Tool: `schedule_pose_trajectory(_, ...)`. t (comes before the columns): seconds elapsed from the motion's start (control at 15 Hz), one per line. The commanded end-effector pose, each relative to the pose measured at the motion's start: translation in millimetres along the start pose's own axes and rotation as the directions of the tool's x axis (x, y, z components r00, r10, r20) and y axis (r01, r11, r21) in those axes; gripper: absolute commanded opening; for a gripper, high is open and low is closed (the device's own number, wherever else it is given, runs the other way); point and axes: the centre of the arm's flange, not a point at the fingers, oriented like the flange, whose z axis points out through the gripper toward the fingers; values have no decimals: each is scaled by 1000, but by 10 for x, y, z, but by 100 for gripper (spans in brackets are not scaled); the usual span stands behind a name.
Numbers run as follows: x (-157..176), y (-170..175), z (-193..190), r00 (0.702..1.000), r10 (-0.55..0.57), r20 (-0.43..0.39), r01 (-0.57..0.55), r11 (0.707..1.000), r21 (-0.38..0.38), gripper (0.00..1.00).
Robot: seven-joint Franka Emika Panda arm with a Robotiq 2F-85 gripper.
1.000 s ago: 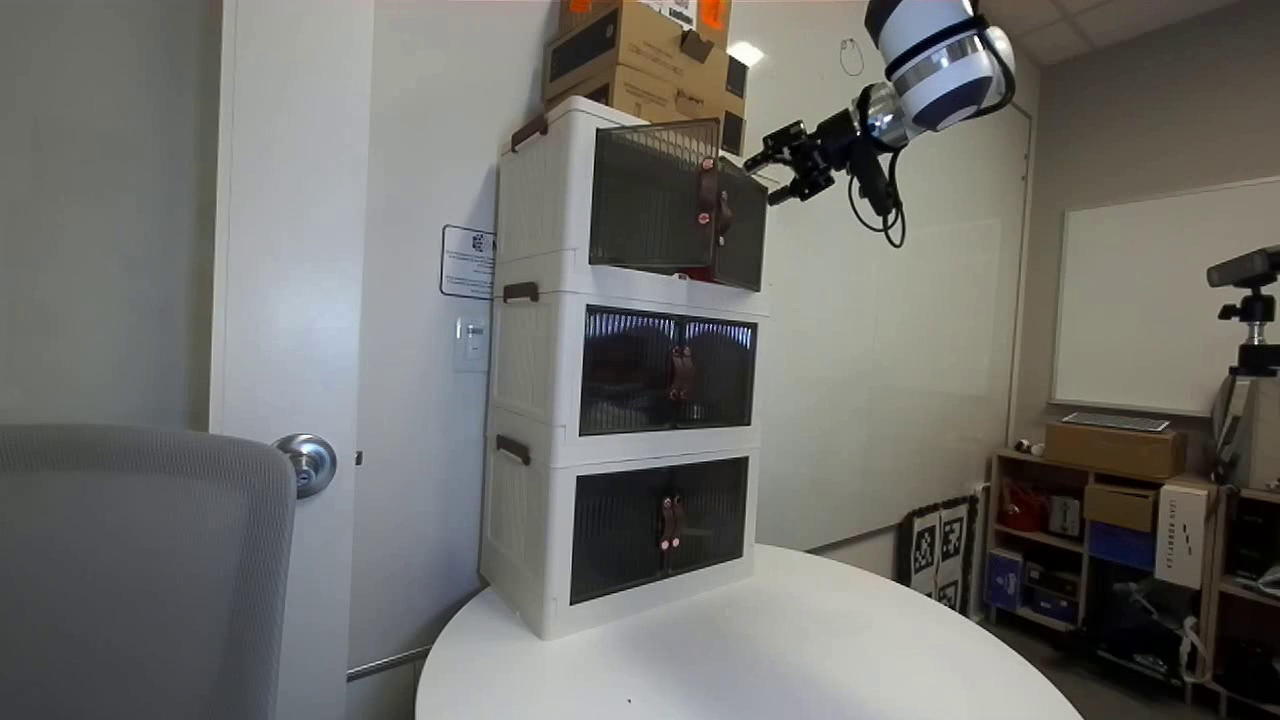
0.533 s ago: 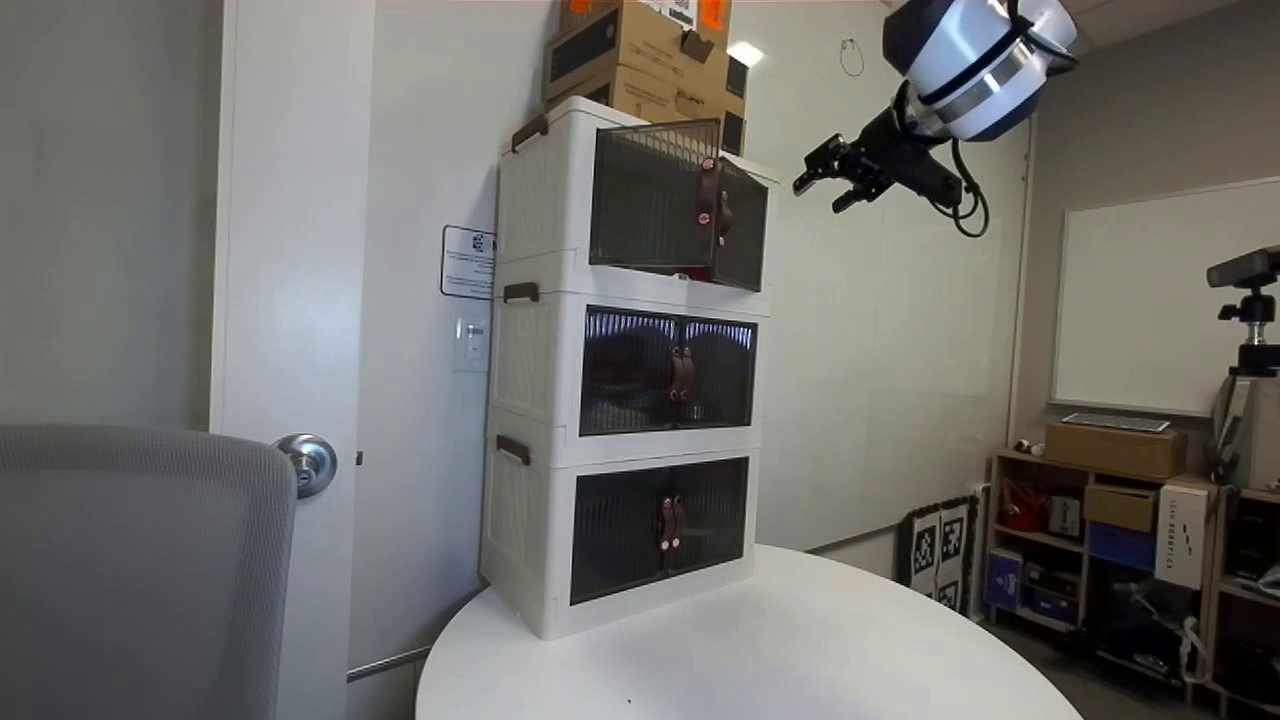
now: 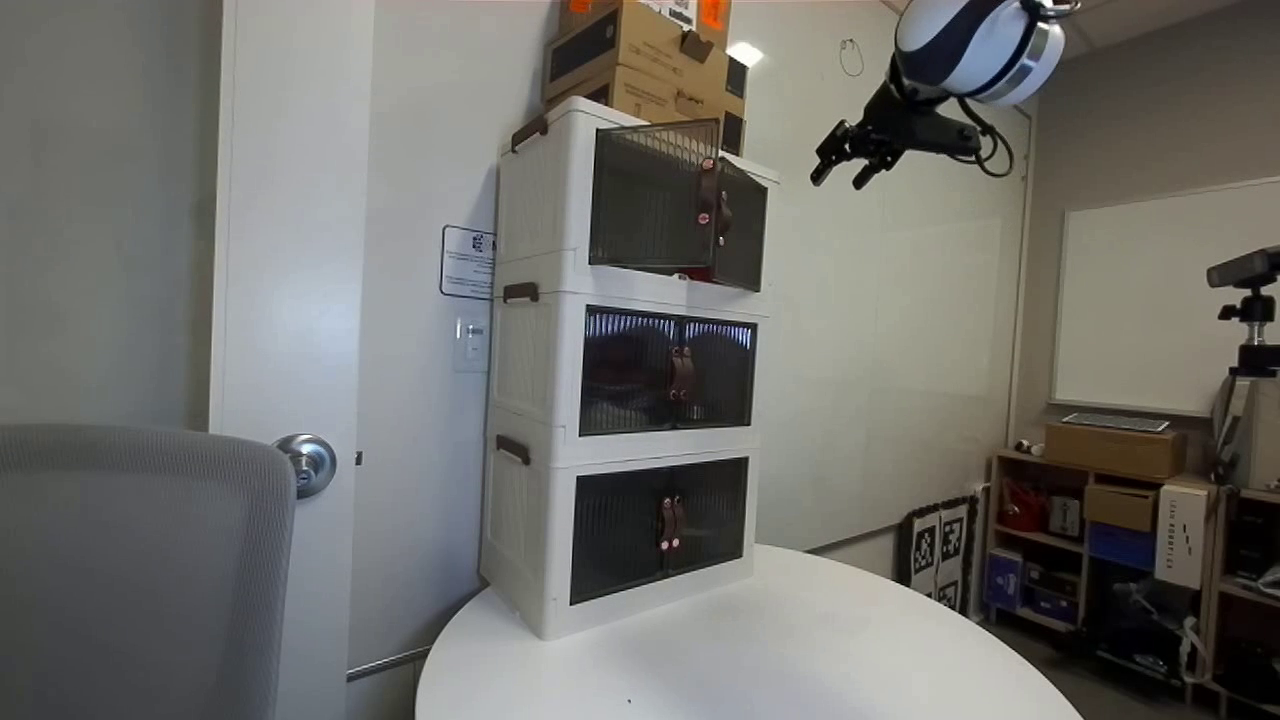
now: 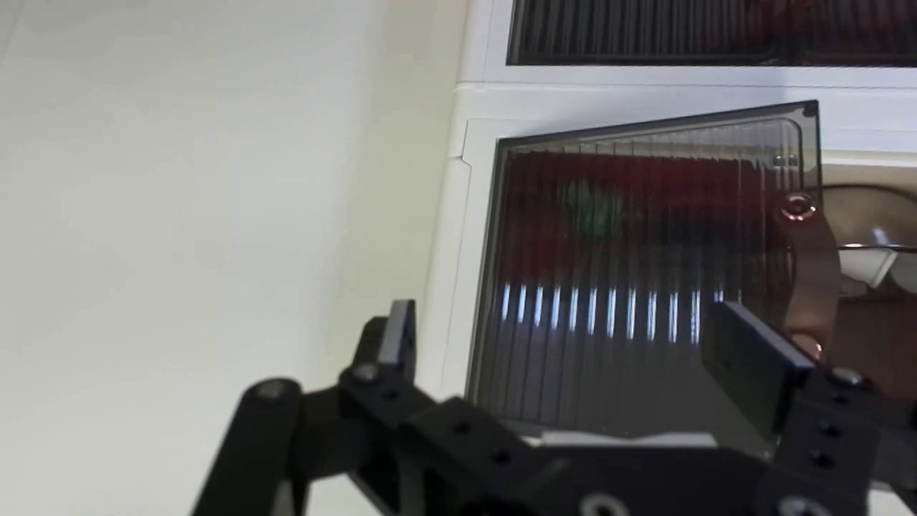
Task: Open the doors of the topmost shelf
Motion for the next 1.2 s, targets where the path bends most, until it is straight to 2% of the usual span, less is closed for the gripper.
schedule_pose_trajectory(0.0, 882, -185, 66, 997, -69, 36, 67, 997, 42, 100)
schedule_pose_trajectory(0.27, 1362, -401, 95, 994, -62, 89, 50, 991, 124, 100)
schedule_pose_trajectory(0.47, 1554, -550, 260, 989, -49, 142, 34, 994, 106, 100)
schedule_pose_trajectory(0.73, 1774, -640, 475, 992, 30, 123, -37, 997, 60, 100)
schedule_pose_trajectory(0.87, 1882, -709, 580, 991, 69, 116, -79, 993, 88, 100)
schedule_pose_trajectory(1.13, 2012, -898, 769, 981, 111, 157, -136, 978, 159, 100)
